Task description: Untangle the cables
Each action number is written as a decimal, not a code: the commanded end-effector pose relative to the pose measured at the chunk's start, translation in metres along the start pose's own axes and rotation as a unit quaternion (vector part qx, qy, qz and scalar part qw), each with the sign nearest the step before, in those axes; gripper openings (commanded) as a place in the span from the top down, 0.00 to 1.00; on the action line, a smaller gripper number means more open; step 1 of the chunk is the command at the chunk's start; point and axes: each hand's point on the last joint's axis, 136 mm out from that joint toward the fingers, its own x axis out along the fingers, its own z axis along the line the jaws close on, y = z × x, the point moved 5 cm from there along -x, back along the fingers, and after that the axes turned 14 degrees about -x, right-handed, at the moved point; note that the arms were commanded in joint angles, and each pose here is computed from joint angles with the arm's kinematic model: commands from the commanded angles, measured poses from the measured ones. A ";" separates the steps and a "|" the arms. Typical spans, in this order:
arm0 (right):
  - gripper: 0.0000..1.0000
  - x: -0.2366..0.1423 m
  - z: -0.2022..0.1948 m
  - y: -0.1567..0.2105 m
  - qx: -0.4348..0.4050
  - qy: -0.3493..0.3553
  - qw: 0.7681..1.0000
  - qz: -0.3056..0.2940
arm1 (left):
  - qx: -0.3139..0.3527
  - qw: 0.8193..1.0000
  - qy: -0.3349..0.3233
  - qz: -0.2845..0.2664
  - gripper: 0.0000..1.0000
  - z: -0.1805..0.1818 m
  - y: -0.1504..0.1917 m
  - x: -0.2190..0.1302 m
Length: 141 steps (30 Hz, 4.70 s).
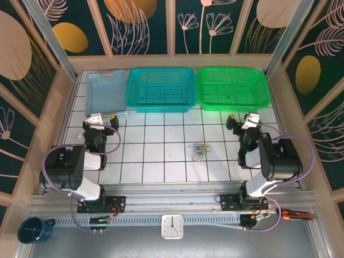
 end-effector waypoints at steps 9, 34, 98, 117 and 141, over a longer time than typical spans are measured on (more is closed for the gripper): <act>0.01 -0.001 -0.002 -0.012 0.008 0.011 1.000 -0.028 | -0.004 1.000 0.007 -0.016 0.01 -0.001 -0.007 0.000; 0.01 -0.019 -0.012 -0.035 0.016 0.034 0.998 -0.054 | -0.012 0.999 -0.016 -0.026 0.01 -0.002 -0.027 -0.002; 0.11 -0.076 0.228 -0.077 0.218 -0.344 0.861 0.304 | -0.266 0.903 0.210 0.263 0.01 -0.180 0.011 -0.051; 0.24 -0.093 0.183 -0.050 0.076 -0.266 0.902 0.331 | -0.312 0.841 0.272 0.349 0.01 -0.216 0.041 -0.085; 0.41 -0.101 0.204 -0.036 0.052 -0.306 0.888 0.339 | -0.339 0.818 0.256 0.387 0.01 -0.229 0.076 -0.091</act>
